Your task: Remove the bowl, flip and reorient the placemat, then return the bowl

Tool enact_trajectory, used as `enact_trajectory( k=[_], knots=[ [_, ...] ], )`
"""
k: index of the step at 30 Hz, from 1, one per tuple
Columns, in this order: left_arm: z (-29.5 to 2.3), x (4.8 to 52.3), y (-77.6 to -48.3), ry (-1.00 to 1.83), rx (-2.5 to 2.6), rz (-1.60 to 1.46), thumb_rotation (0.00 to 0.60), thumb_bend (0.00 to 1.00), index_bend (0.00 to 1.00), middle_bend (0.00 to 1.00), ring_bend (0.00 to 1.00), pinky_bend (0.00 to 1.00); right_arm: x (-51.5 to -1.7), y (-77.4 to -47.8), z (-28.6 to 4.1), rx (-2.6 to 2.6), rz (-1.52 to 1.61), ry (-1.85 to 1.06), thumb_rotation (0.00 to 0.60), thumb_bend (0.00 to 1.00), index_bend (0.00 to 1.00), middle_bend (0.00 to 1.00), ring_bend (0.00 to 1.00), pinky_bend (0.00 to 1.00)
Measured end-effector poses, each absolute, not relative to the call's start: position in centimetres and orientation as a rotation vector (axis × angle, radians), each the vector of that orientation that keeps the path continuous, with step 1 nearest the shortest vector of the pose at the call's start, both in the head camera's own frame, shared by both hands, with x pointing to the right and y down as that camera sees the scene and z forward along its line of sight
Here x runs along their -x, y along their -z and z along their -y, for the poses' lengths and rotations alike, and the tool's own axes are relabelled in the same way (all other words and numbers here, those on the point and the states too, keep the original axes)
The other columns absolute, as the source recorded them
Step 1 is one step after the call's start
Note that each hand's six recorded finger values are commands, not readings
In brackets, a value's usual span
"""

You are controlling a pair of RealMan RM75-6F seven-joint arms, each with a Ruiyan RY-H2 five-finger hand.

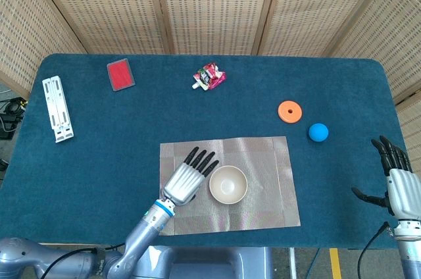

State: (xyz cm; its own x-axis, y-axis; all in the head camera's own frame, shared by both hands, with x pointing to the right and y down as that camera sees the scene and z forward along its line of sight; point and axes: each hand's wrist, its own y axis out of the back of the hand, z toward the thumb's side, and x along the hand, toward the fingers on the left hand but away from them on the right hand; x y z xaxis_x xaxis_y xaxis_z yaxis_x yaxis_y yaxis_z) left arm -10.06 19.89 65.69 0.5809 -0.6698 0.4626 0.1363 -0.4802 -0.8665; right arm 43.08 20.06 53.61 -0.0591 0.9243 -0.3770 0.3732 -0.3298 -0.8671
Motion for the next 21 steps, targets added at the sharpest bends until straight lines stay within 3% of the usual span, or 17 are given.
enact_trajectory(
  k=[4, 12, 21],
  knots=[
    [-18.7, 14.2, -64.2, 1.062, 1.79, -0.52, 0.6, 0.0, 0.07, 0.0, 0.0, 0.0, -42.7, -53.8, -20.2, 1.697, 1.355, -1.399, 0.6, 0.19, 0.1, 0.0, 0.0, 0.0],
    [-17.6, 27.2, -61.0, 1.197, 1.64, -0.729, 0.6, 0.0, 0.06, 0.0, 0.0, 0.0, -41.5, -54.4, -20.6, 1.688, 1.28, -1.385, 0.6, 0.13, 0.09, 0.0, 0.0, 0.0],
    [-20.7, 38.5, -57.9, 1.331, 1.534, -0.862, 0.6, 0.0, 0.01, 0.0, 0.0, 0.0, -40.6, -55.1, -21.0, 1.646, 1.166, -1.384, 0.6, 0.13, 0.02, 0.0, 0.0, 0.0]
  ],
)
